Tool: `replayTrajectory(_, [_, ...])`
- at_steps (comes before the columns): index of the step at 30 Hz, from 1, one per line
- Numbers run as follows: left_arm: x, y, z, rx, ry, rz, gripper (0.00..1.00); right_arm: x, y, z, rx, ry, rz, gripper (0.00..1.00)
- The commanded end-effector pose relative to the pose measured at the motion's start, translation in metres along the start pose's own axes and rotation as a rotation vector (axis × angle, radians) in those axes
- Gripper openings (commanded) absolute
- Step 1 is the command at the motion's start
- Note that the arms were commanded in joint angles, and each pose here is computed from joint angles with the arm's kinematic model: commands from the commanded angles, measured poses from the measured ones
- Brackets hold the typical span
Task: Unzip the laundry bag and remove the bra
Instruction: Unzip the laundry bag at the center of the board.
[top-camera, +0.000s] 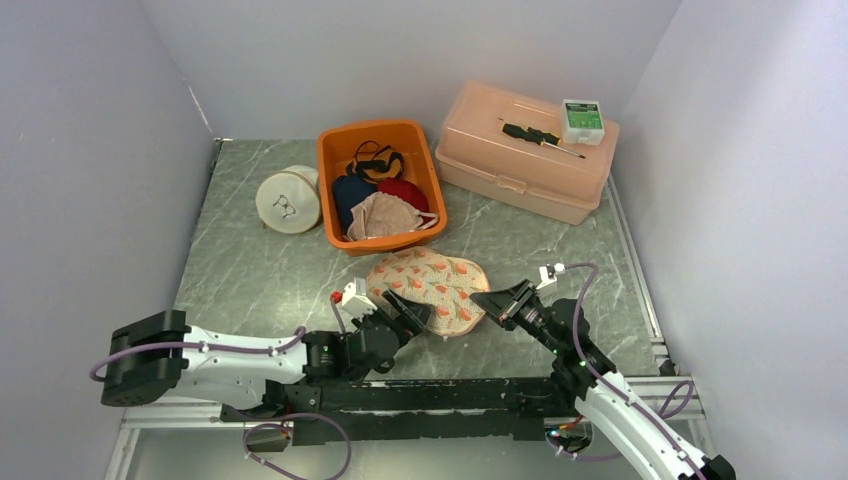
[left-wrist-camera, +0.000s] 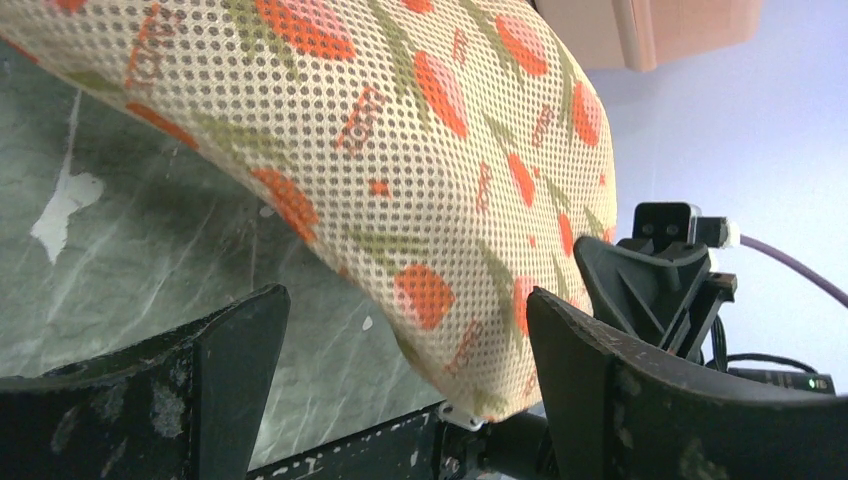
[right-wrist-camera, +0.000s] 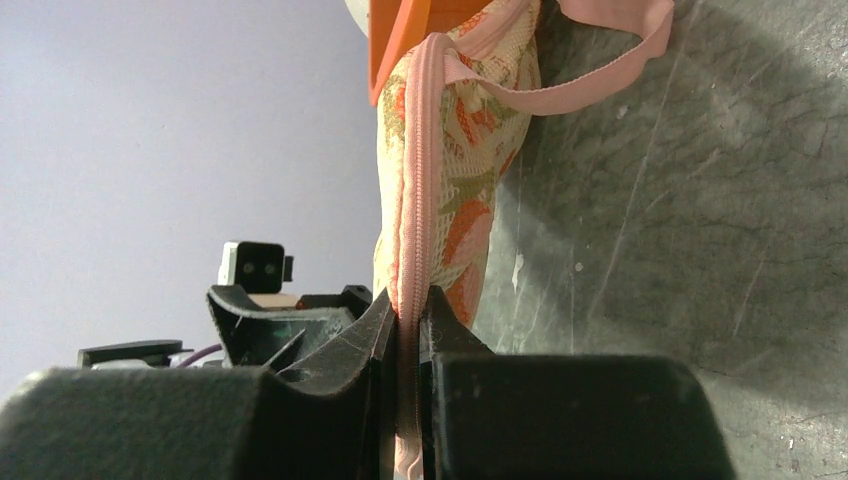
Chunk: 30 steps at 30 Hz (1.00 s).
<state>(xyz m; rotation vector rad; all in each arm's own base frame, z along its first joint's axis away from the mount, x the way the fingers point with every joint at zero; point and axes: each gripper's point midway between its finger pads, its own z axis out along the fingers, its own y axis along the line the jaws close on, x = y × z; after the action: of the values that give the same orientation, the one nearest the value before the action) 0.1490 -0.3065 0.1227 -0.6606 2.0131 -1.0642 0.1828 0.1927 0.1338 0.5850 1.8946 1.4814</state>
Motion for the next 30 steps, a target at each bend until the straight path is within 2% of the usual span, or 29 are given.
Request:
replayTrajectory(1, [0.003,-0.016,0.012,0.043,0.040,-0.062,0.94,0.012,-0.031,-0.002,0.008,0.021,0.015,0.00])
replayTrajectory(6, [-0.003,-0.008,0.023,0.025,0.032,-0.101,0.85,0.013,-0.036,-0.003,0.018,0.022,0.014,0.00])
replayTrajectory(22, [-0.012,-0.001,0.029,-0.018,0.010,-0.071,0.42,0.023,-0.046,-0.005,0.057,0.077,-0.021,0.00])
replayTrajectory(24, [-0.012,-0.001,0.029,-0.021,0.013,-0.064,0.39,0.024,-0.045,-0.006,0.065,0.091,-0.053,0.27])
replayTrajectory(26, [-0.012,-0.001,0.028,-0.029,0.015,-0.055,0.35,0.023,-0.046,-0.006,0.090,0.098,-0.089,0.48])
replayTrajectory(28, [-0.013,-0.001,0.028,-0.046,0.014,-0.042,0.31,0.020,-0.045,-0.008,0.116,0.096,-0.134,0.62])
replayTrajectory(30, [-0.015,-0.001,0.027,-0.062,0.010,-0.029,0.29,0.015,-0.045,-0.010,0.148,0.084,-0.185,0.71])
